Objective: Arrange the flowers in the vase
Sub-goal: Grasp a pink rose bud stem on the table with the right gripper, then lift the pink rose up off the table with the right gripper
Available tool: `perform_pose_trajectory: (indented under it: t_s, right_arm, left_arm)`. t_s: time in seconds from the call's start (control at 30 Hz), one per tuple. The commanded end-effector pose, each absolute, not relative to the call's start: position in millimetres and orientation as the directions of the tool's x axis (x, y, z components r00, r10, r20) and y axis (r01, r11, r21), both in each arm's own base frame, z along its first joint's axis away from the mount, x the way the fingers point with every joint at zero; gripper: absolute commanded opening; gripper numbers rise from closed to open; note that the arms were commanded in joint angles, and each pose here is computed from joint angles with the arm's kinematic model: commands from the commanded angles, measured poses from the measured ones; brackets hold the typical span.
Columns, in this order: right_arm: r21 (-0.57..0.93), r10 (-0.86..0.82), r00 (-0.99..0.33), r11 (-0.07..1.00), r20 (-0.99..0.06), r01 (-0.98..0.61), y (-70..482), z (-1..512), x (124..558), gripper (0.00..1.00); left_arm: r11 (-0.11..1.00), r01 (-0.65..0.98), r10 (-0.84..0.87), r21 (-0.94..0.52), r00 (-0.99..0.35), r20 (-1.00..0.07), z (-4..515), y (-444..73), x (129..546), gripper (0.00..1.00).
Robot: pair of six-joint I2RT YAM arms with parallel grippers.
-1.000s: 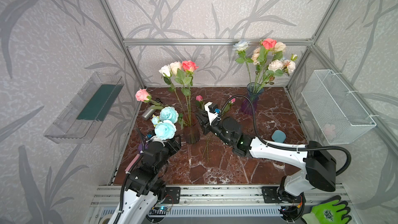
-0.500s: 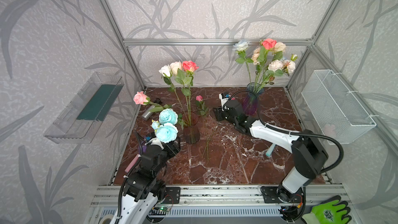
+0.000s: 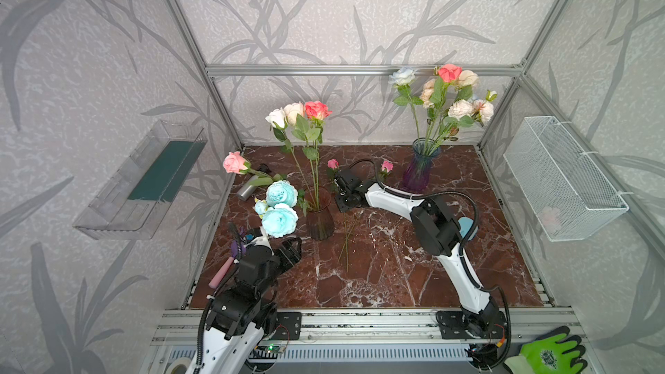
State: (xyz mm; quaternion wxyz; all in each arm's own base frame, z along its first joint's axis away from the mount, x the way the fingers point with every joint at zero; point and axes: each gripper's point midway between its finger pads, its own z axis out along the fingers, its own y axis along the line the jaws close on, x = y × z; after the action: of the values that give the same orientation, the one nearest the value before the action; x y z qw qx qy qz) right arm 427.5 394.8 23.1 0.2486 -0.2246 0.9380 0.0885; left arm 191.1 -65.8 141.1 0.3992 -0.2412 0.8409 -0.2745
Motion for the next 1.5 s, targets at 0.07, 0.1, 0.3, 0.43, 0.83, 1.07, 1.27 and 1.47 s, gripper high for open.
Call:
perform_pose_trajectory:
  t_s: [0.07,0.1,0.3,0.43,0.83,1.07,1.27,1.47]
  right_arm:
    - [-0.055,-0.425,-0.812,0.896,-0.401,-0.442,378.9,0.6,423.1,0.36]
    - [-0.053,-0.418,-0.82,0.9,-0.391,-0.433,379.3,-0.7,422.6,0.31]
    - [0.127,-0.306,-0.85,0.911,-0.429,-0.392,390.0,29.6,422.5,0.13]
    - [0.275,-0.192,-0.844,0.889,-0.501,-0.366,393.6,69.0,427.6,0.07]
    - [0.479,0.025,-0.761,0.79,-0.648,-0.382,381.8,151.8,419.9,0.03]
    - [0.56,0.196,-0.651,0.717,-0.734,-0.415,343.9,190.1,404.9,0.02]
    - [0.554,0.252,-0.582,0.715,-0.773,-0.426,314.3,217.1,390.9,0.02]
    - [0.556,0.3,-0.518,0.693,-0.801,-0.459,299.2,245.9,378.6,0.02]
  left_arm:
    - [0.731,-0.175,-0.623,-0.66,-0.565,-0.541,145.4,-67.8,192.5,0.79]
    - [0.731,-0.173,-0.623,-0.66,-0.564,-0.543,145.8,-67.9,193.0,0.79]
    - [0.74,-0.163,-0.614,-0.653,-0.56,-0.556,151.6,-67.9,195.3,0.79]
    - [0.745,-0.162,-0.609,-0.647,-0.561,-0.561,153.9,-67.9,196.5,0.79]
    - [0.746,-0.152,-0.61,-0.648,-0.547,-0.574,162.1,-68.4,201.9,0.79]
    - [0.735,-0.143,-0.614,-0.663,-0.554,-0.562,159.1,-76.4,214.0,0.79]
    - [0.712,-0.149,-0.632,-0.686,-0.563,-0.533,151.1,-82.9,221.0,0.79]
    - [0.707,-0.151,-0.634,-0.691,-0.569,-0.524,148.2,-85.6,224.4,0.79]
